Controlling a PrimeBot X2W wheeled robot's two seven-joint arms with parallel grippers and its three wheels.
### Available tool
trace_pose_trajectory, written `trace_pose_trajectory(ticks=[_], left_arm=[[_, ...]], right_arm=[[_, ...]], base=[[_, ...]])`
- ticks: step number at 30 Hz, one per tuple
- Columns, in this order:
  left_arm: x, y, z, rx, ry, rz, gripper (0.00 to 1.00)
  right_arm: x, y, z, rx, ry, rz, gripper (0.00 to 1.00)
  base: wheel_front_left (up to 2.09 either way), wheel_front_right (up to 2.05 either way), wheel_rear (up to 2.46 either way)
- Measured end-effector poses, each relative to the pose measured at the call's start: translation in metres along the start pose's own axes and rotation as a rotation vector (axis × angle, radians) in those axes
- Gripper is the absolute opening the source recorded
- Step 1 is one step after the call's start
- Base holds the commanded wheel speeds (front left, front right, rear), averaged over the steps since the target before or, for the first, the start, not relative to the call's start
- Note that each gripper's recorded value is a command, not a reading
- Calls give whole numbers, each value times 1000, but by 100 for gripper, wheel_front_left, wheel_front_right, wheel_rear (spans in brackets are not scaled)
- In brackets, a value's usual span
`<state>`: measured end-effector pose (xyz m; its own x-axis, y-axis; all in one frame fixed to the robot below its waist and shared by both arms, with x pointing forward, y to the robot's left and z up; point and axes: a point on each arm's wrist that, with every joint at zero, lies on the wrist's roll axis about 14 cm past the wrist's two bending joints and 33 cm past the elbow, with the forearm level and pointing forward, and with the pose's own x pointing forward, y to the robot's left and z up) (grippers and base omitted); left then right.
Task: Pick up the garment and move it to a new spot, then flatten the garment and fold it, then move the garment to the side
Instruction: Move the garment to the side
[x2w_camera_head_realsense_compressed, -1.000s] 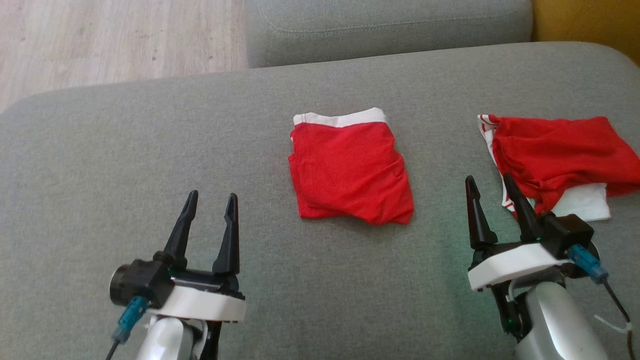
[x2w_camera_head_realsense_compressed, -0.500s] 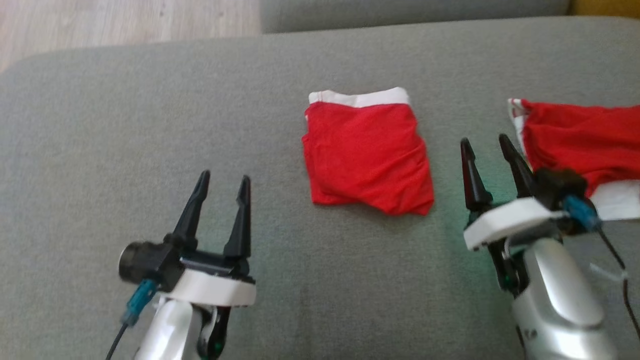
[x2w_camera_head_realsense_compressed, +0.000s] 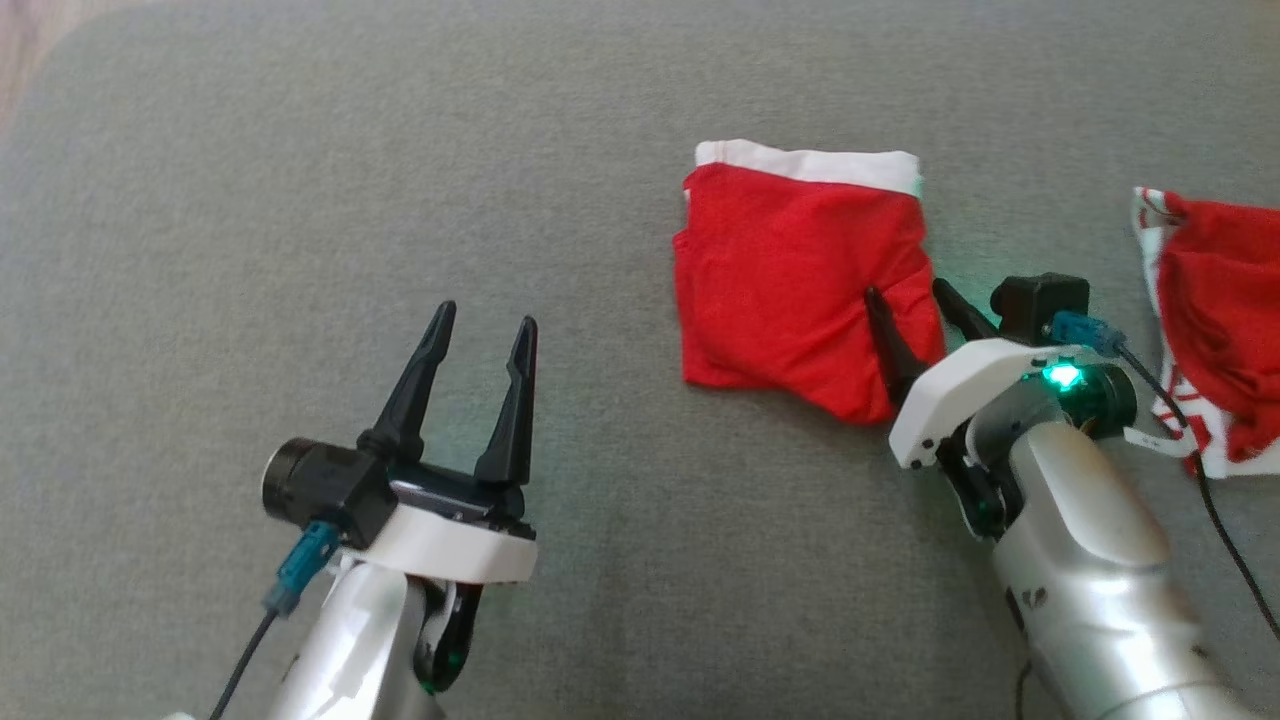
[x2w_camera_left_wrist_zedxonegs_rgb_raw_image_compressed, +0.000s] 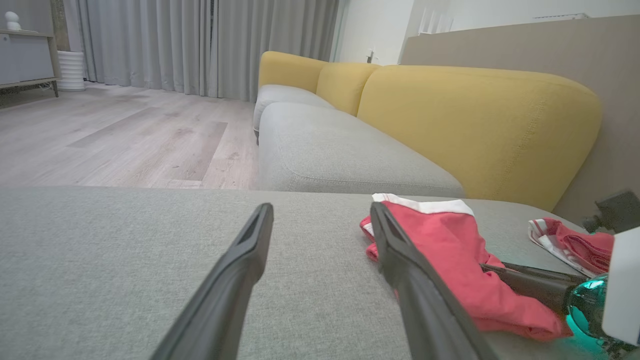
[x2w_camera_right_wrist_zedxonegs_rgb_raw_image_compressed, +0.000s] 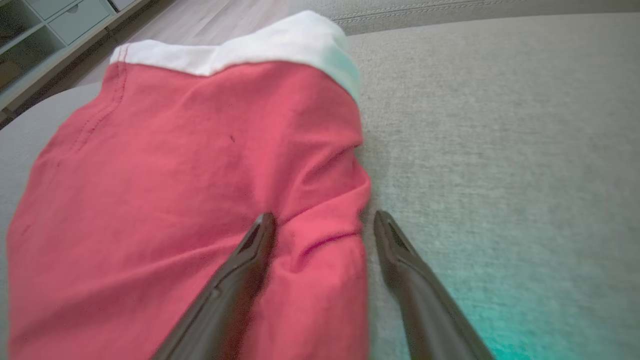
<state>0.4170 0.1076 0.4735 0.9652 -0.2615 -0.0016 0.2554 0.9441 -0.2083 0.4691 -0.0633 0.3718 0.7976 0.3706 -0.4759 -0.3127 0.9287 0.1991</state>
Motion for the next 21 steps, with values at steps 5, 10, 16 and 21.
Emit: trace_pose_trajectory(ticks=[5, 10, 16, 21], left_arm=[[-1, 7, -1, -5, 4, 21, 100], [-2, 13, -3, -7, 9, 36, 100], [-1, 12, -3, -8, 10, 34, 100], [3, 5, 0, -11, -3, 11, 100]], right_arm=[[14, 7, 0, 2, 30, 26, 100], [26, 14, 2, -9, 55, 55, 93], [28, 20, 3, -53, 39, 75, 0], [20, 15, 9, -186, -5, 67, 0]], base=[[0, 0, 0], [0, 0, 0], [0, 0, 0], [0, 0, 0]])
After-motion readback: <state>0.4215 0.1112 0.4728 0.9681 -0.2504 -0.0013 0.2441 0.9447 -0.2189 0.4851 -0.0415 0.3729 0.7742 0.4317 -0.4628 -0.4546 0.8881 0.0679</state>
